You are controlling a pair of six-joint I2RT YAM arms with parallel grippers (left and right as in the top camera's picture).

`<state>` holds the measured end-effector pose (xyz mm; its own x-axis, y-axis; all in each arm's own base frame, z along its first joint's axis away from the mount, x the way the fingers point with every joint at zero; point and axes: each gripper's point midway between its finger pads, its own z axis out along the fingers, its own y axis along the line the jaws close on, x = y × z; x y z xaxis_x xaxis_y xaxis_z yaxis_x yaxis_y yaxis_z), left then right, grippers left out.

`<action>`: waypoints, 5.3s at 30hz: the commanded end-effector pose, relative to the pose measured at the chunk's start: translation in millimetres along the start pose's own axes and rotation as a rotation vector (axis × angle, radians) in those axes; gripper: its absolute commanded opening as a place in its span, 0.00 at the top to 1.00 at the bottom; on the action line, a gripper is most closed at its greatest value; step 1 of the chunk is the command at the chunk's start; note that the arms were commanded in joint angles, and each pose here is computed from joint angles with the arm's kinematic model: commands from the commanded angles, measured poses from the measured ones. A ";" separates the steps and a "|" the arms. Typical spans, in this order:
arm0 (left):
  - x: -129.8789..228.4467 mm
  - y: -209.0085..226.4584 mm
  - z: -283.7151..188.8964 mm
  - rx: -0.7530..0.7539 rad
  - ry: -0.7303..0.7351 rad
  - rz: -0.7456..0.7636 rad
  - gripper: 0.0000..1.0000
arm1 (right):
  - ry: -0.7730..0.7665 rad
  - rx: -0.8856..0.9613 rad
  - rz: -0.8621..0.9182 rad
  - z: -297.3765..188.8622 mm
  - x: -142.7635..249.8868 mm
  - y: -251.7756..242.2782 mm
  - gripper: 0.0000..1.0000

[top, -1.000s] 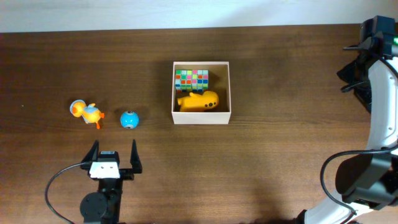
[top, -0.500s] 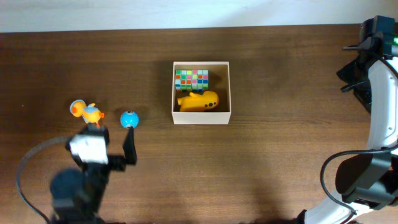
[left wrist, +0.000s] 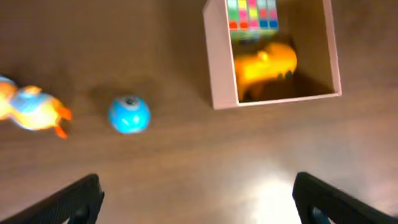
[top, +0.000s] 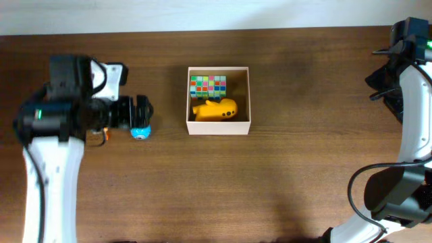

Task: Pack container
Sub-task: 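Move the left gripper over the orange-and-blue duck toy and lower, then close the left gripper on the duck toy and lift it, then carry the duck toy with the left gripper over the box, then lower the duck into the box and open the left gripper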

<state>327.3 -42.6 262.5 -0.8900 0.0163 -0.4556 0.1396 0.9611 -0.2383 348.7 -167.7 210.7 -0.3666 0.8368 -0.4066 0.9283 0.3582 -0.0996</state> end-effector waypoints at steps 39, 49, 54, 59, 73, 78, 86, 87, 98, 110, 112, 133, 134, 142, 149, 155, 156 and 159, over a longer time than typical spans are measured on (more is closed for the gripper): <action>27.5 212.1 66.0 -0.859 -0.045 -1.035 0.01 | -0.009 -0.002 0.015 -2.7 -2.4 -2.6 0.01; 31.0 224.9 139.9 -0.661 0.083 -1.065 0.01 | -0.009 -0.002 0.015 -2.8 -2.4 -2.7 0.01; 35.2 222.5 169.1 -0.592 0.142 -1.042 0.01 | -0.009 -0.002 0.015 -2.8 -2.4 -2.7 0.01; 41.3 221.2 180.2 -0.569 0.189 -1.004 0.01 | -0.009 -0.002 0.015 -2.8 -2.4 -2.7 0.01; 46.5 221.5 193.7 -0.548 0.224 -0.981 0.66 | -0.009 -0.002 0.015 -2.7 -2.4 -2.6 0.01; 46.5 221.4 193.7 -0.547 0.224 -0.981 0.93 | -0.009 -0.002 0.015 -2.8 -2.4 -2.7 0.01; 34.7 209.4 197.6 -0.432 0.246 -0.852 0.98 | -0.009 -0.002 0.015 -2.7 -2.4 -2.6 0.01; 31.5 207.0 197.8 -0.410 0.247 -0.832 0.98 | -0.009 -0.002 0.015 -2.8 -2.4 -2.7 0.01; -34.6 162.7 166.7 -0.109 0.193 -0.579 0.98 | -0.009 -0.002 0.015 -2.7 -2.4 -2.6 0.01; -85.7 60.7 112.7 0.203 0.147 -0.140 0.98 | -0.009 -0.002 0.015 -2.8 -2.4 -2.7 0.01; -85.2 38.7 110.0 0.224 0.161 -0.053 0.98 | -0.009 -0.002 0.015 -2.8 -2.4 -2.7 0.01; -14.6 -169.3 137.7 0.297 0.333 0.673 0.98 | -0.009 -0.002 0.015 -2.8 -2.4 -2.7 0.01; -12.3 -172.0 139.5 0.274 0.335 0.706 0.98 | -0.009 -0.002 0.015 -2.8 -2.4 -2.7 0.01; -21.9 -182.2 150.5 0.132 0.269 0.827 0.98 | -0.009 -0.002 0.015 -2.7 -2.4 -2.6 0.01; -30.9 -188.7 153.6 0.133 0.224 0.812 0.97 | -0.009 -0.002 0.015 -2.7 -2.4 -2.6 0.01; -26.4 -198.3 152.8 0.150 0.238 0.620 0.95 | -0.009 -0.002 0.015 -2.7 -2.4 -2.6 0.01; -24.5 -203.1 152.6 0.158 0.239 0.605 0.94 | -0.009 -0.002 0.015 -2.8 -2.4 -2.7 0.01; -21.6 -210.0 152.6 0.154 0.242 0.549 0.94 | -0.009 -0.002 0.015 -2.8 -2.4 -2.7 0.01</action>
<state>387.1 -271.1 186.8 -0.6858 0.6476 -0.3321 0.7076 0.7000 -0.0962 348.7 -167.7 210.7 -0.3669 0.8367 -0.4066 0.9282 0.3586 -0.0998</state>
